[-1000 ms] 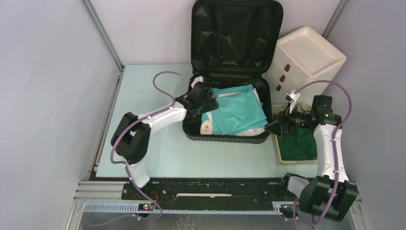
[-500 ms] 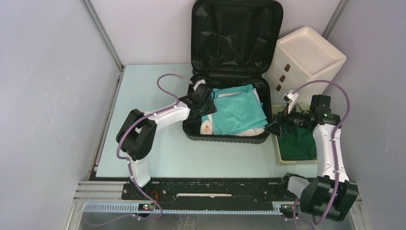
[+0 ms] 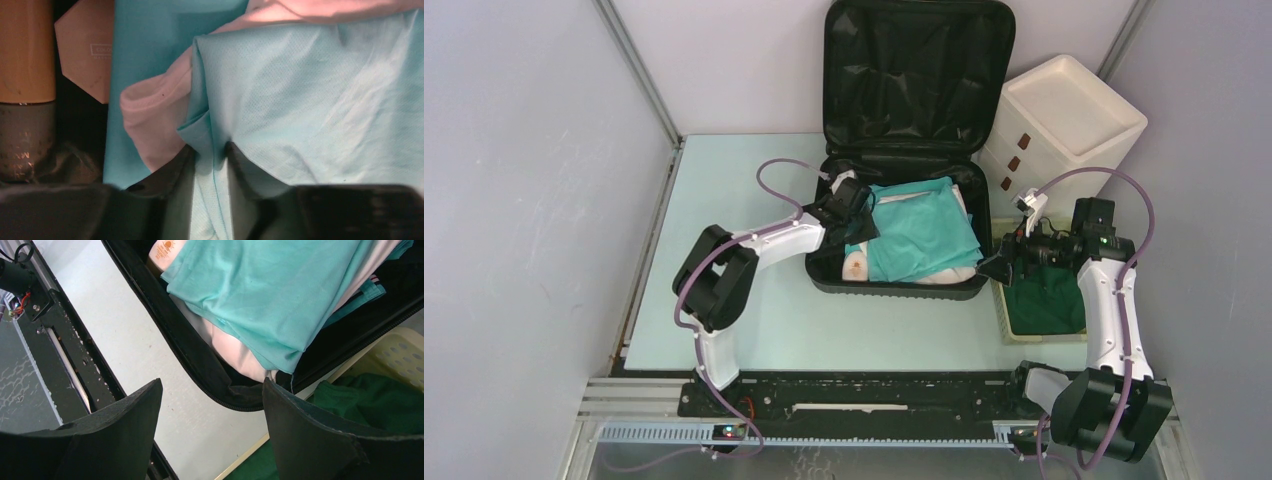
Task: Open, take out, and arrange the luggage
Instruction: Pick up the clothes from the opened luggage.
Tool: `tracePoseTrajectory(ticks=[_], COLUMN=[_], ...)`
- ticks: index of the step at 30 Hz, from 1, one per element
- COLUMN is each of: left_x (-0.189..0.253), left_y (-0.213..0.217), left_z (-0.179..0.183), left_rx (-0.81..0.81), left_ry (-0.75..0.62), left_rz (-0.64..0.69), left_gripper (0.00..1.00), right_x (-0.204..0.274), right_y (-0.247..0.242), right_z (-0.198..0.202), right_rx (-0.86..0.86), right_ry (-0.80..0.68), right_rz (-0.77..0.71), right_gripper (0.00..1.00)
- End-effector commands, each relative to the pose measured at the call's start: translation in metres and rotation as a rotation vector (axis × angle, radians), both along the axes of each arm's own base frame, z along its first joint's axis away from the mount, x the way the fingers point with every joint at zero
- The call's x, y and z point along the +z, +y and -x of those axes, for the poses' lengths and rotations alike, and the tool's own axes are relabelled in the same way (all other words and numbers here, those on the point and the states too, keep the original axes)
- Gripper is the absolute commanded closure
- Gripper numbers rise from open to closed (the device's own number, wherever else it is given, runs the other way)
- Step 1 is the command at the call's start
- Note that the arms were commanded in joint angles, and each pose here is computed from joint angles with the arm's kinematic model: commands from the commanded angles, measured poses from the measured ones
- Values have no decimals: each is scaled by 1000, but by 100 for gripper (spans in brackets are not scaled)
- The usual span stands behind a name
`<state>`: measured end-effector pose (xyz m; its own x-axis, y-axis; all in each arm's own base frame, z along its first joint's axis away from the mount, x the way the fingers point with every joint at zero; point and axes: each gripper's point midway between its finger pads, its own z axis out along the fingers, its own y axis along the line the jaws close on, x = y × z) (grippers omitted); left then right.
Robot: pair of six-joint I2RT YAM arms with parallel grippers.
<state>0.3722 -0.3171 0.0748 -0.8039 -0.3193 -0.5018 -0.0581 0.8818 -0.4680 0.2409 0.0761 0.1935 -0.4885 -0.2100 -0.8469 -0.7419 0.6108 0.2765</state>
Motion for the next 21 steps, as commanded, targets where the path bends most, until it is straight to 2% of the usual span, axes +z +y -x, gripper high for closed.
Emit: tracePoseTrajectory(ticks=[1,6,8,14,21], left_x=[20,50,61,87,91], left_y=[-14,-20,-21,-22,-22], left_z=[-7,-5,-4,4,13], left_rx=[-19,-76,-104,-208,-280], left_ry=[-30,-96,-128,-213,-233], left_rz=[42,91,96,111,98], left_gripper=[75,94,99,100,100], right_x=[2,2,2,2,4], right_y=[1,1,1,1,3], right_z=[-2,-2,-2,-2,0], right_rx=[4,5,6,6,16], right_ry=[-16,-20,-19,-19,-24], right_rz=[-1,-1,-2,-4,-16], right_gripper=[19,19,19,19,18])
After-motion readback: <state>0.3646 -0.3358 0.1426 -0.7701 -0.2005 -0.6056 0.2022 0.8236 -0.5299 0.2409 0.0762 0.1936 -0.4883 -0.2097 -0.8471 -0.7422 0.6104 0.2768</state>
